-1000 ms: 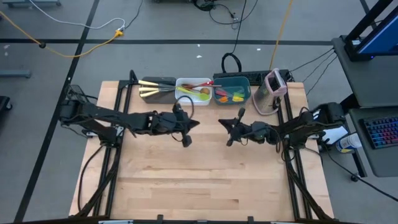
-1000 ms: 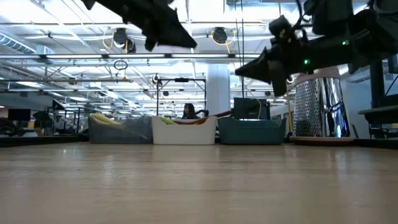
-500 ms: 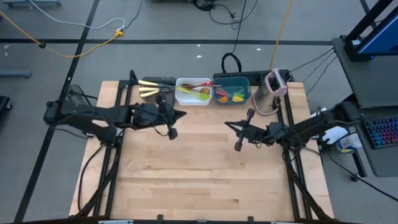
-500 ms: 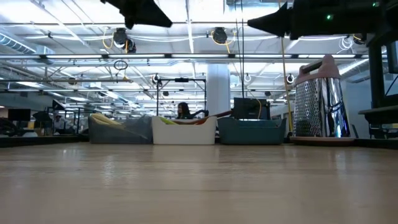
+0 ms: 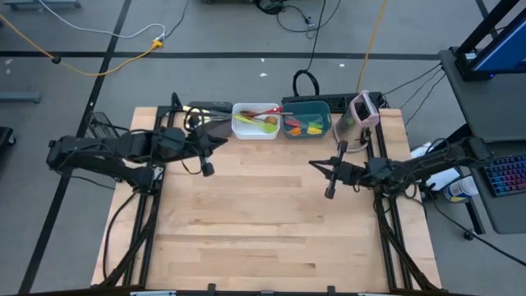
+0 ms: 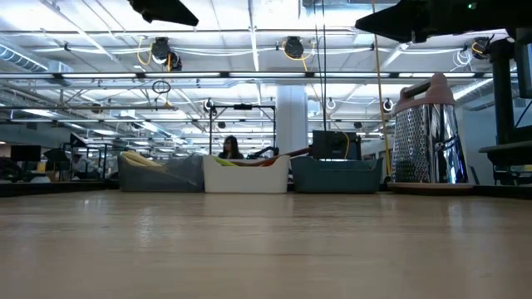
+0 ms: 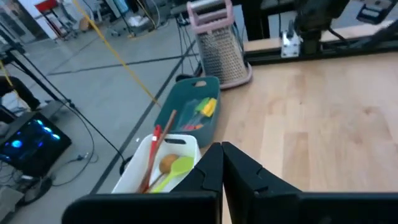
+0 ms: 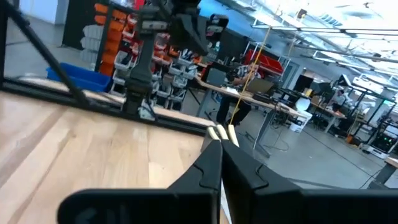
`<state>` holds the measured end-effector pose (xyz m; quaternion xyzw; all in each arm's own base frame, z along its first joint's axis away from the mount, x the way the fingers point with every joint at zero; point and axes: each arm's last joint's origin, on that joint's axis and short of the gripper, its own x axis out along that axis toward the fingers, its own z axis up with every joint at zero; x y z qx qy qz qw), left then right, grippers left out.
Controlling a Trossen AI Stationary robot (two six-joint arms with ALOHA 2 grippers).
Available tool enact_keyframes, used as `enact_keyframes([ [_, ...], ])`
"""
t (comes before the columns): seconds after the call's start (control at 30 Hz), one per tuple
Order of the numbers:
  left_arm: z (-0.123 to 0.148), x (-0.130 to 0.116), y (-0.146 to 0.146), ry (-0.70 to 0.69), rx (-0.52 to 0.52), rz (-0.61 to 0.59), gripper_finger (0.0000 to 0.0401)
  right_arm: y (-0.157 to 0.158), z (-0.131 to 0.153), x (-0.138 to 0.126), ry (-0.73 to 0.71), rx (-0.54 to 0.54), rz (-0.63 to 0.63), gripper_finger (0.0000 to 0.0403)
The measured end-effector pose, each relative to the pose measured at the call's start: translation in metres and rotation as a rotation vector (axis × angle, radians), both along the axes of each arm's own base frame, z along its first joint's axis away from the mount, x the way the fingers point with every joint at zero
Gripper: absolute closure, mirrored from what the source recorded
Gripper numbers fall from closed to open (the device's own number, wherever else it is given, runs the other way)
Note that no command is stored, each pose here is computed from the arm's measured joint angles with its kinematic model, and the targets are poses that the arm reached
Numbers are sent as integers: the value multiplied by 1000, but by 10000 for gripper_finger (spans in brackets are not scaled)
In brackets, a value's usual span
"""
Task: Pick & Place Kitchen Items
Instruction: Return to Home Position
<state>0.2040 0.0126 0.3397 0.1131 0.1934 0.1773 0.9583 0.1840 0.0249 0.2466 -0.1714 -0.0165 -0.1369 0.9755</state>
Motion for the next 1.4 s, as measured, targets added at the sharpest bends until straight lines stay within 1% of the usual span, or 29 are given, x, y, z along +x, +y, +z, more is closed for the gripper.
enact_keyframes([
  [0.1, -3, -8, 4, -16, -6, 23, 394, -1, 2, -7, 15, 4, 3, 403],
  [0.27, -19, -25, 11, -39, -7, 67, 399, -4, 6, -18, 9, 55, 6, 403],
  [0.33, -26, -32, 14, -86, -12, 86, 395, -4, 7, -23, 13, 70, 17, 403],
  [0.43, -39, -43, 15, -150, -22, 100, 391, -4, 7, -30, 38, 82, 92, 403],
  [0.53, -53, -53, 15, -201, -31, 66, 397, -3, 7, -37, 55, 101, 184, 403],
  [0.6, -58, -60, 13, -242, -40, 29, 398, -3, 8, -41, 53, 114, 219, 403],
  [0.7, -67, -69, 12, -281, -42, 15, 393, -4, 11, -48, 32, 142, 220, 403],
  [0.8, -72, -76, 11, -303, -40, 16, 397, -6, 12, -55, 20, 164, 222, 403],
  [1.03, -74, -92, 9, -369, -18, 19, 394, -9, 11, -72, 34, 198, 222, 403],
  [1.2, -78, -99, 8, -393, -1, 16, 395, -11, 11, -83, 28, 207, 223, 403],
  [1.4, -97, -100, 8, -416, -21, 19, 399, -14, 7, -98, 49, 214, 221, 403],
])
